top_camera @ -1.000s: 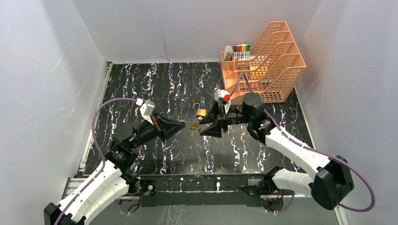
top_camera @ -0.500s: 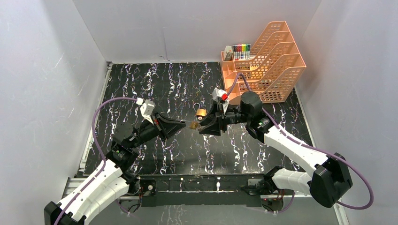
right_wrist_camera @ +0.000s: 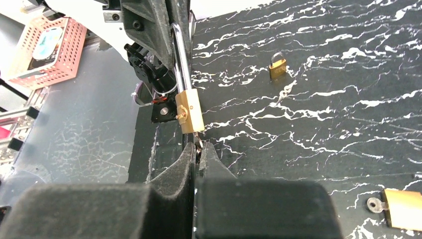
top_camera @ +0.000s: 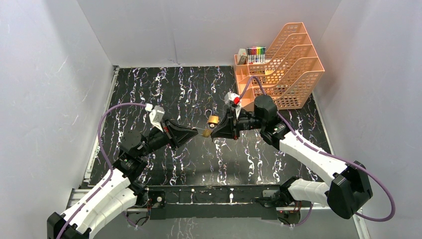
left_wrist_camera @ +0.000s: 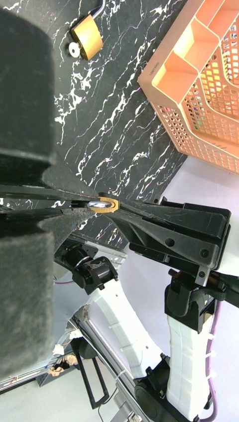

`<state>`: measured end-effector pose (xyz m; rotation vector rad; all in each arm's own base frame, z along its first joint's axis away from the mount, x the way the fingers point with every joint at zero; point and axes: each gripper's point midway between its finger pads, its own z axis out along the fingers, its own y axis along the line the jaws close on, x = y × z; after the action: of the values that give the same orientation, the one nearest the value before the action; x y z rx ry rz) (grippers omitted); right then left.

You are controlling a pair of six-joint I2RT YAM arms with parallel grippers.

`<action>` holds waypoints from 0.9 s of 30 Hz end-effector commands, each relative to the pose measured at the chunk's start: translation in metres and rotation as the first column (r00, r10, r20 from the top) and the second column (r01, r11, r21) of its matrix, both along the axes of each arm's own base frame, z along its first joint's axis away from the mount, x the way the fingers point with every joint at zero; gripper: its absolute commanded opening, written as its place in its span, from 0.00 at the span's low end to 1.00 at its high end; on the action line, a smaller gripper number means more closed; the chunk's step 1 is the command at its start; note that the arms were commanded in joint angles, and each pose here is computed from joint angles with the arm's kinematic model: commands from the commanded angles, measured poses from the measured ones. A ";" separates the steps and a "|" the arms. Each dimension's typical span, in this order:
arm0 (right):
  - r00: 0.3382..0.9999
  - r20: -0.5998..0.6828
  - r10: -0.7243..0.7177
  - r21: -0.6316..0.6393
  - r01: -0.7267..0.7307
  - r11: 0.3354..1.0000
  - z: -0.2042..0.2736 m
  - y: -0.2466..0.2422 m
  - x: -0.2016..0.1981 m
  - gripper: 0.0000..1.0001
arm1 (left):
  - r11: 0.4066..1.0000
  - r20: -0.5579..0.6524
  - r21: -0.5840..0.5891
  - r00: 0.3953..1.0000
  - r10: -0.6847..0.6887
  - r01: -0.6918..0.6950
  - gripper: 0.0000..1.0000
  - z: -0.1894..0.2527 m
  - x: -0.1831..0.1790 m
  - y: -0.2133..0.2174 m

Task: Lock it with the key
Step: Lock the lock.

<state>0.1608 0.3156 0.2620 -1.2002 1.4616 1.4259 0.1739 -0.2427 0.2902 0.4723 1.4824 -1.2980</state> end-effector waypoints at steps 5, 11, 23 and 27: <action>0.998 0.065 0.001 0.026 -0.003 1.000 0.017 0.002 0.002 0.00 | 0.999 0.088 -0.032 0.996 0.024 -0.021 0.00 0.022 0.000 0.004; 0.996 0.083 -0.046 -0.002 0.046 0.999 0.006 -0.005 0.003 0.00 | 0.998 0.118 -0.040 0.992 0.052 -0.048 0.00 0.033 -0.002 0.010; 0.988 0.052 -0.146 -0.048 0.148 0.988 -0.031 -0.026 -0.005 0.00 | 0.984 0.177 -0.022 0.968 0.177 -0.176 0.00 0.051 -0.007 0.038; 0.972 0.023 -0.233 -0.085 0.234 0.969 -0.042 -0.029 0.007 0.00 | 0.945 0.112 0.037 0.941 0.319 -0.325 0.00 0.040 0.014 0.055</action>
<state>0.1524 0.2892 0.2158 -1.1292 1.5945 1.2804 0.1682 -0.2090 0.3237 0.4233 1.3961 -1.1137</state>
